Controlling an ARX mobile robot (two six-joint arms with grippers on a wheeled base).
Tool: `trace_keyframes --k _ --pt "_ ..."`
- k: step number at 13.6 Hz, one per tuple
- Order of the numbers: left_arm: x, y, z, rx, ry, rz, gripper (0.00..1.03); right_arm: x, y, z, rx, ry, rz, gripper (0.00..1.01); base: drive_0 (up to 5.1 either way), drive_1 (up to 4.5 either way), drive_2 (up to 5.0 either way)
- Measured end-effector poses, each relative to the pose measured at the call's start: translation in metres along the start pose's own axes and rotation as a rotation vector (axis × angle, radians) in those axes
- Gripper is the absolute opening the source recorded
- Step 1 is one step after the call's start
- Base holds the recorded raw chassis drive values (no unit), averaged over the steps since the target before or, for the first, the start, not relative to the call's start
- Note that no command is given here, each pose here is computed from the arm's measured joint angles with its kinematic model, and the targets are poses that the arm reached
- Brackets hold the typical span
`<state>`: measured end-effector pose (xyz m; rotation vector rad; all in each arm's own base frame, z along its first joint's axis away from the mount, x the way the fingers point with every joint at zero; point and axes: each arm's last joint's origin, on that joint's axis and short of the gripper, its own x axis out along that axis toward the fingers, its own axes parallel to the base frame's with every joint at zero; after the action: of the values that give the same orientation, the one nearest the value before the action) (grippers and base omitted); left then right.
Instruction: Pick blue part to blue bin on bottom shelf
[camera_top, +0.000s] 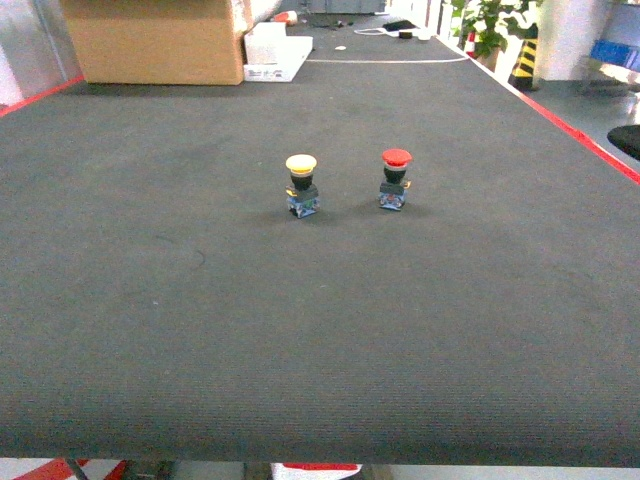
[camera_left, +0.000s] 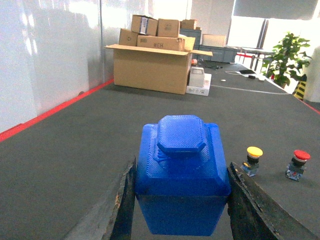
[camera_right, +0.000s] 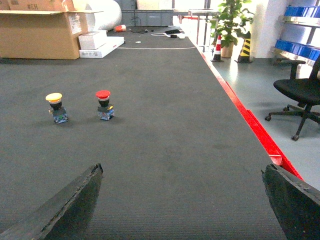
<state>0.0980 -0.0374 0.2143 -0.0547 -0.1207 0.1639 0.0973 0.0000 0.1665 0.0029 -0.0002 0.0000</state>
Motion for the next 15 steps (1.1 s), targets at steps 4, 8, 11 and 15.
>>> trace_keyframes --k 4,8,11,15 --pt "0.0001 0.0001 0.0000 0.000 0.000 0.003 0.42 0.0000 0.0000 0.0001 0.000 -0.001 0.001 0.98 -1.4 -1.40 -1.4" --pt "0.0000 0.0000 0.0000 0.000 0.000 0.000 0.42 0.0000 0.0000 0.0001 0.000 -0.001 0.000 0.98 -1.6 -1.63 -1.6" --pt "0.0001 -0.0001 -0.0001 0.001 0.001 0.000 0.42 0.0000 0.0000 0.0001 0.000 -0.001 0.000 0.98 -1.6 -1.60 -1.6" --pt "0.0001 -0.0002 -0.0001 0.001 0.001 -0.001 0.42 0.0000 0.0000 0.0001 0.000 -0.001 0.000 0.98 -1.6 -1.60 -1.6"
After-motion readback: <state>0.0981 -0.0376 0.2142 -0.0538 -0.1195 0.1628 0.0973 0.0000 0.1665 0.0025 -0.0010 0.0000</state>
